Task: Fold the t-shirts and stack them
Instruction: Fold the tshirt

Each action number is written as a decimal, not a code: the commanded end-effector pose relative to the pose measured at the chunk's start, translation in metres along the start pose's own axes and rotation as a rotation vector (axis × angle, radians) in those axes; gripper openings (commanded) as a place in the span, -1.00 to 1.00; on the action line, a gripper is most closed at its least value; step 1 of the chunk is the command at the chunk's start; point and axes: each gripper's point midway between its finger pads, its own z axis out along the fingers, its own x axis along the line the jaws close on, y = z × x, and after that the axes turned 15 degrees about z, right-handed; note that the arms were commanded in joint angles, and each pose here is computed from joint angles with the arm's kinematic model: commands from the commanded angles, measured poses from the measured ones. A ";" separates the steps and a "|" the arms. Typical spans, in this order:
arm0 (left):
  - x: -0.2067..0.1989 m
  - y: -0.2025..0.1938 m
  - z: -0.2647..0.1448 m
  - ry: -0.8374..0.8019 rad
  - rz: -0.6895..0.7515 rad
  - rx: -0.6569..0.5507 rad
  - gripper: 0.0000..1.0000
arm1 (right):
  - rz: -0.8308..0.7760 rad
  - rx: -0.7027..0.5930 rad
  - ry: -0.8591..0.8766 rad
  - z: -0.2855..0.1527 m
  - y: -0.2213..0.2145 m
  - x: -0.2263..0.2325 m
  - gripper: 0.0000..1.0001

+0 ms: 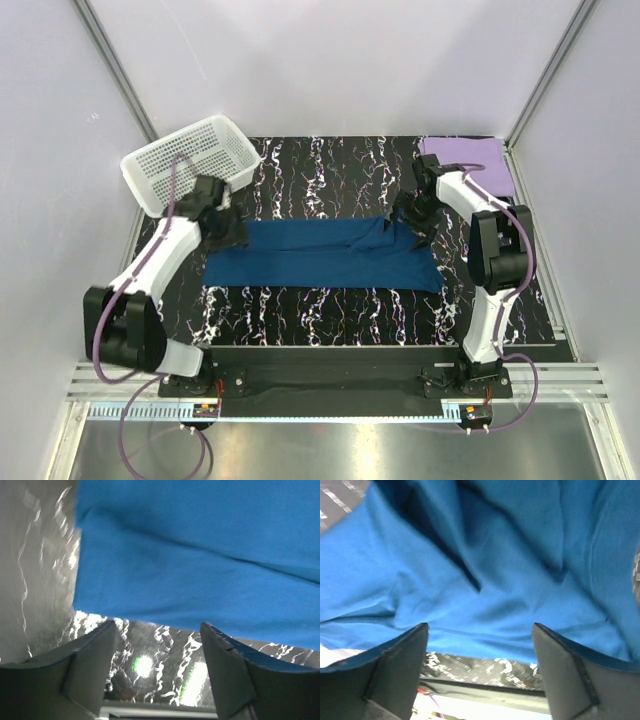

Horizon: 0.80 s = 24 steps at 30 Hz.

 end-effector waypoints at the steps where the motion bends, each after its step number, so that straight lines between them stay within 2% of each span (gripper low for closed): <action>1: -0.030 0.031 0.006 0.028 0.187 -0.054 0.53 | 0.082 -0.096 0.014 -0.036 -0.004 0.020 0.87; 3: -0.060 0.039 0.007 -0.011 0.331 -0.067 0.54 | 0.133 -0.128 -0.016 -0.036 -0.008 0.027 0.93; 6: -0.092 0.039 0.014 -0.086 0.496 -0.061 0.58 | 0.226 -0.105 -0.025 -0.032 -0.017 0.036 0.96; 9: -0.099 0.036 0.016 -0.104 0.579 -0.072 0.71 | 0.314 -0.105 -0.033 -0.026 -0.021 0.044 1.00; 15: -0.087 0.038 -0.004 -0.056 0.540 -0.126 0.69 | 0.387 -0.232 -0.108 -0.015 0.000 0.046 0.99; 24: -0.078 0.007 -0.038 -0.090 0.422 -0.195 0.67 | 0.323 -0.260 -0.257 0.038 0.001 0.042 0.99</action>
